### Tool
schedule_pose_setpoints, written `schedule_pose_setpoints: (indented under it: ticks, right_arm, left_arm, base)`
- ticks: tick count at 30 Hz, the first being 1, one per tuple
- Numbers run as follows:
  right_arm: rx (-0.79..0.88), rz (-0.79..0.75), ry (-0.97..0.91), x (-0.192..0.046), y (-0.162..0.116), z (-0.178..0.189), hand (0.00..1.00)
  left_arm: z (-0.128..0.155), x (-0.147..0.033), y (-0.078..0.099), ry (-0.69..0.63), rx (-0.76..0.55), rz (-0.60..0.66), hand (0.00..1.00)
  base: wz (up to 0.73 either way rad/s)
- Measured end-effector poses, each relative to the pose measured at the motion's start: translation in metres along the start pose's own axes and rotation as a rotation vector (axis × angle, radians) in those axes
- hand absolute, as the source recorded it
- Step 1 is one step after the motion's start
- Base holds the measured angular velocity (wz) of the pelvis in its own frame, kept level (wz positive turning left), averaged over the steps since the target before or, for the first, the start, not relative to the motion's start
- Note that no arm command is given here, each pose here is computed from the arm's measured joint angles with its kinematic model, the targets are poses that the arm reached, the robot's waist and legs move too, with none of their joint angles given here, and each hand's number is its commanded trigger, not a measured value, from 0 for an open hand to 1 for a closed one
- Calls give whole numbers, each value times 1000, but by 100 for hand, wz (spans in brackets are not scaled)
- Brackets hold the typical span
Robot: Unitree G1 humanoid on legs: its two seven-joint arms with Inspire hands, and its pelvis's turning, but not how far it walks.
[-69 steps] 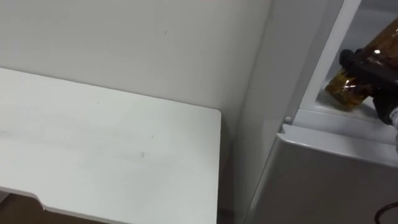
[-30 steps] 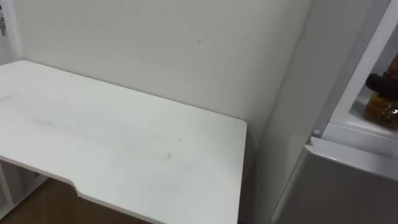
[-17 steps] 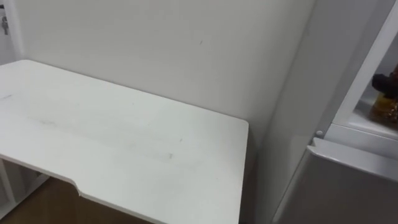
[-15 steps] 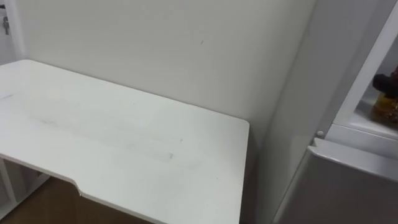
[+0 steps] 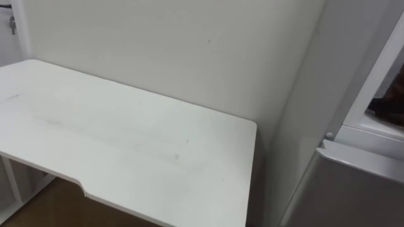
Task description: Put the bottle in the upper fridge
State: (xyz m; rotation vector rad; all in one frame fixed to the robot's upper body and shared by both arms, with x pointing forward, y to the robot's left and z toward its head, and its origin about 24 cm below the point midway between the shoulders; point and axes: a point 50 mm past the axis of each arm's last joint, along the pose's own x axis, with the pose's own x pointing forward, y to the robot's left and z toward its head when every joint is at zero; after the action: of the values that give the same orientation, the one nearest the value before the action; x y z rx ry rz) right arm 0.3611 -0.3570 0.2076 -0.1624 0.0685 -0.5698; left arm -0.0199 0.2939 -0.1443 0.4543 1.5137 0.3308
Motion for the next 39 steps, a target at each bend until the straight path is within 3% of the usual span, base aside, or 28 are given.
schedule_pose_setpoints:
  ticks: [26, 39]
  right_arm:
    - [59, 23, 37, 1, -1, -9, 0]
    - [183, 54, -53, -4, 8, 14, 0]
  left_arm:
    - [2, 0, -1, -23, -41, 1, 0]
    - [10, 0, -2, -33, -49, 29, 0]
  base:
    - [0]
    - [-5]
